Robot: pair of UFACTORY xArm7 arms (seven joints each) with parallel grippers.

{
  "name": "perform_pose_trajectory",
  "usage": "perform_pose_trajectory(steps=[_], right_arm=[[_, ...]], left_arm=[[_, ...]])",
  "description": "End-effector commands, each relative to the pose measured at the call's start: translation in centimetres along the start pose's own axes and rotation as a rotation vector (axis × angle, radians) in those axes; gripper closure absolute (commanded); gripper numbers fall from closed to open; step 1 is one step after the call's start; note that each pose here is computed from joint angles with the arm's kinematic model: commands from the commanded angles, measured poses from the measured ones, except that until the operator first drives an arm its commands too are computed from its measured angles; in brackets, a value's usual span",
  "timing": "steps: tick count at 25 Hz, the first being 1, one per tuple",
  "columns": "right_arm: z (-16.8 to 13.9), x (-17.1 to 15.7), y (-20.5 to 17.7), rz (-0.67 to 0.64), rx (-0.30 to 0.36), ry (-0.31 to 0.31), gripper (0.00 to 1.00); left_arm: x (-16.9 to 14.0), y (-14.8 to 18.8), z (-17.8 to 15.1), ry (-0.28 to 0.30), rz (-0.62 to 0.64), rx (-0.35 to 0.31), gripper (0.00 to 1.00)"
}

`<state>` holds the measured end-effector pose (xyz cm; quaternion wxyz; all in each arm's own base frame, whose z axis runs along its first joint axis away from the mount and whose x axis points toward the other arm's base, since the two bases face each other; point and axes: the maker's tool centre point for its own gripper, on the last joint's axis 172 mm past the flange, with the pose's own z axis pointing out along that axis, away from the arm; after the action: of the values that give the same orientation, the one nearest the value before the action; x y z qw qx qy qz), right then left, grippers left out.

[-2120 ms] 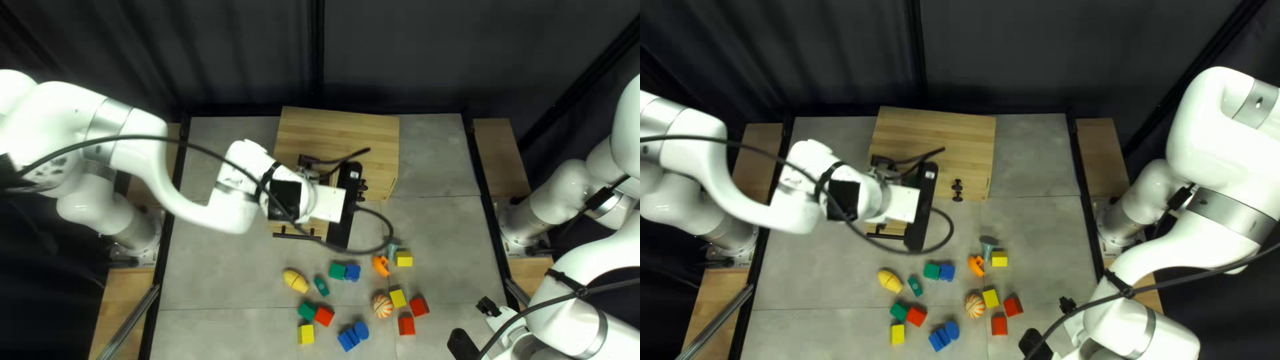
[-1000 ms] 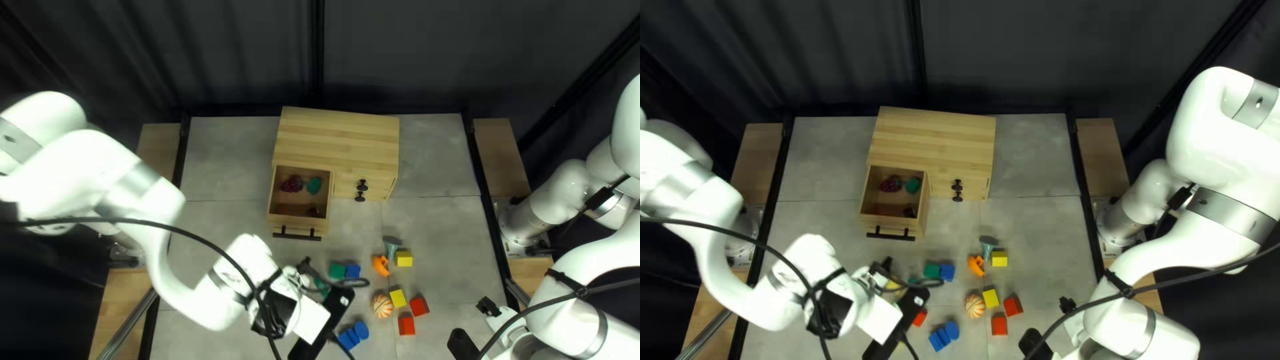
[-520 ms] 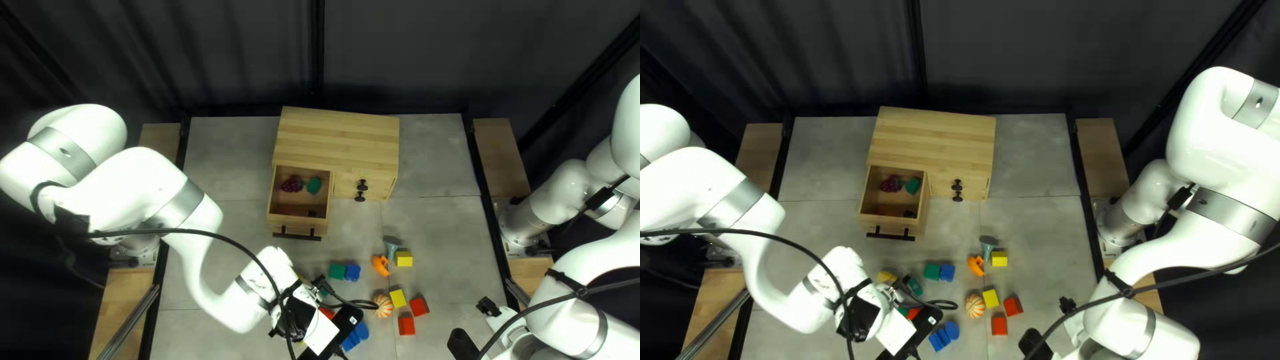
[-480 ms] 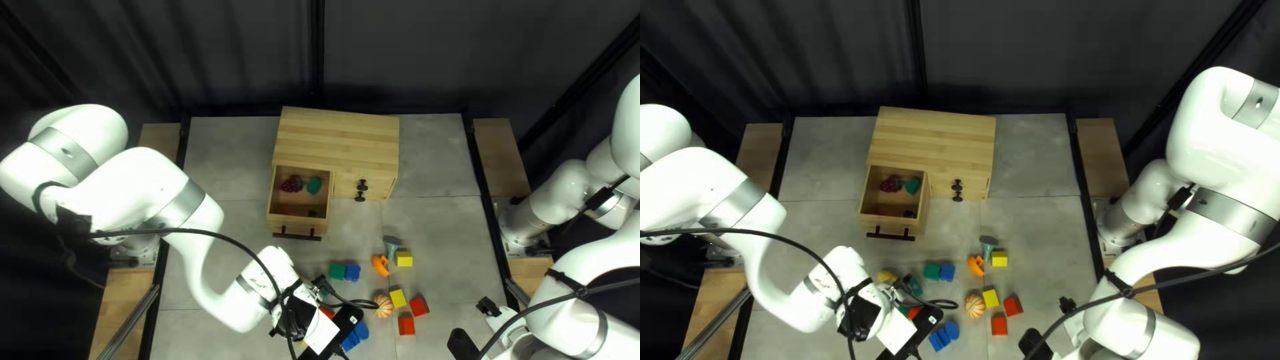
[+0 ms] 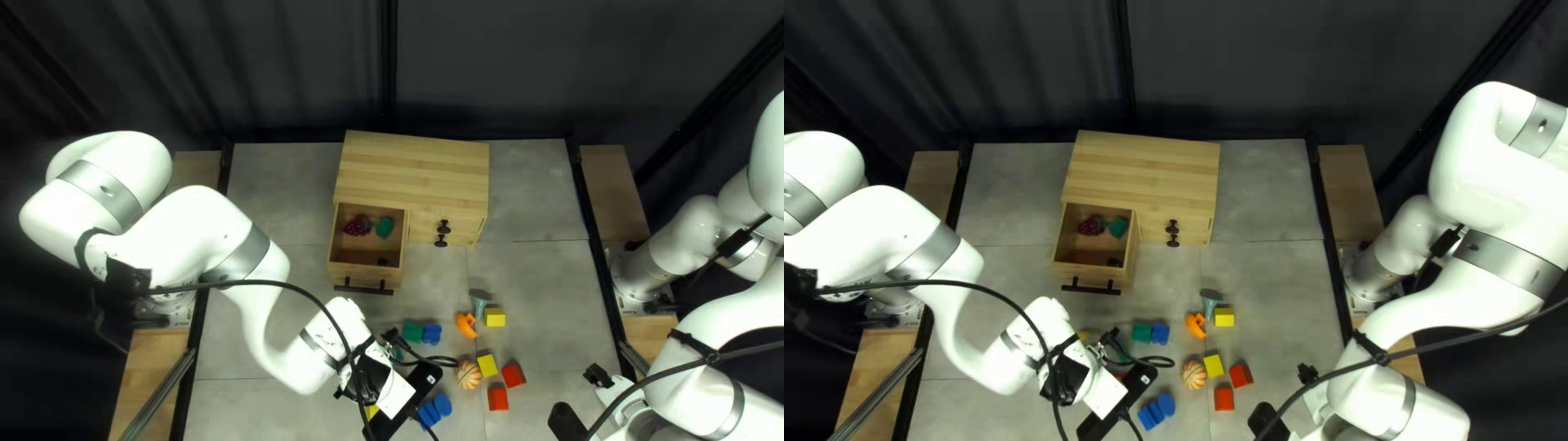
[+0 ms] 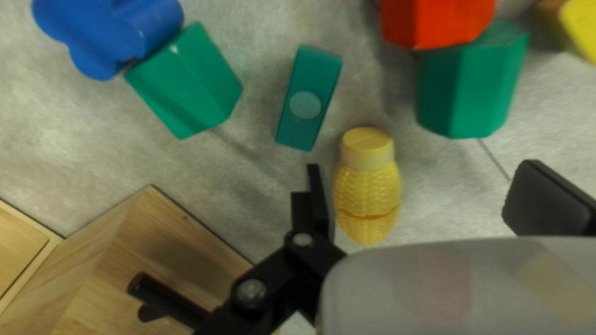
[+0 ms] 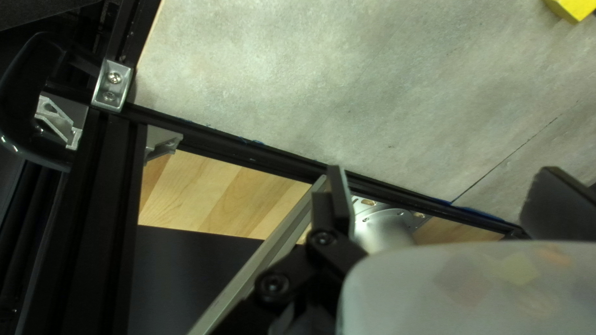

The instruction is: Open drawers and place objects into drawer and close

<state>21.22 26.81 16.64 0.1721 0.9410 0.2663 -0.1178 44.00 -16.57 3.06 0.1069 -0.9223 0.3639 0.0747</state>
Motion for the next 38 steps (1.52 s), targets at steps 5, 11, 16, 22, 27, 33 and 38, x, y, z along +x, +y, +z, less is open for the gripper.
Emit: perform_pose_trajectory(steps=[5, 11, 16, 22, 27, 33, 38], right_arm=[[0.0, 0.0, 0.0, 0.000, 0.000, 0.000, 0.00], [0.0, 0.0, 0.0, 0.000, 0.000, 0.000, 0.00], [0.0, 0.0, 0.0, 0.000, 0.000, 0.000, 0.00], [0.0, 0.0, 0.0, 0.000, 0.000, 0.000, 0.00], [0.0, 0.0, 0.0, 0.000, 0.000, 0.000, 0.00], [0.0, 0.0, 0.0, 0.000, 0.000, 0.000, 0.00], [0.0, 0.0, 0.0, 0.000, 0.000, 0.000, 0.00]], left_arm=[[-0.7, -0.1, 0.5, 0.000, -0.017, -0.008, 0.95], [-0.9, 0.3, -0.9, -0.001, -0.023, -0.013, 0.95], [-0.5, 0.7, -4.2, -0.008, -0.024, 0.000, 0.95], [-0.3, 0.8, -5.6, -0.011, -0.029, 0.008, 0.85], [-0.7, 0.7, -4.3, -0.003, -0.048, -0.003, 0.00], [-1.3, 0.5, -2.4, -0.007, -0.068, -0.023, 0.00], [-1.5, 0.5, -1.6, -0.009, -0.071, -0.029, 0.00]])
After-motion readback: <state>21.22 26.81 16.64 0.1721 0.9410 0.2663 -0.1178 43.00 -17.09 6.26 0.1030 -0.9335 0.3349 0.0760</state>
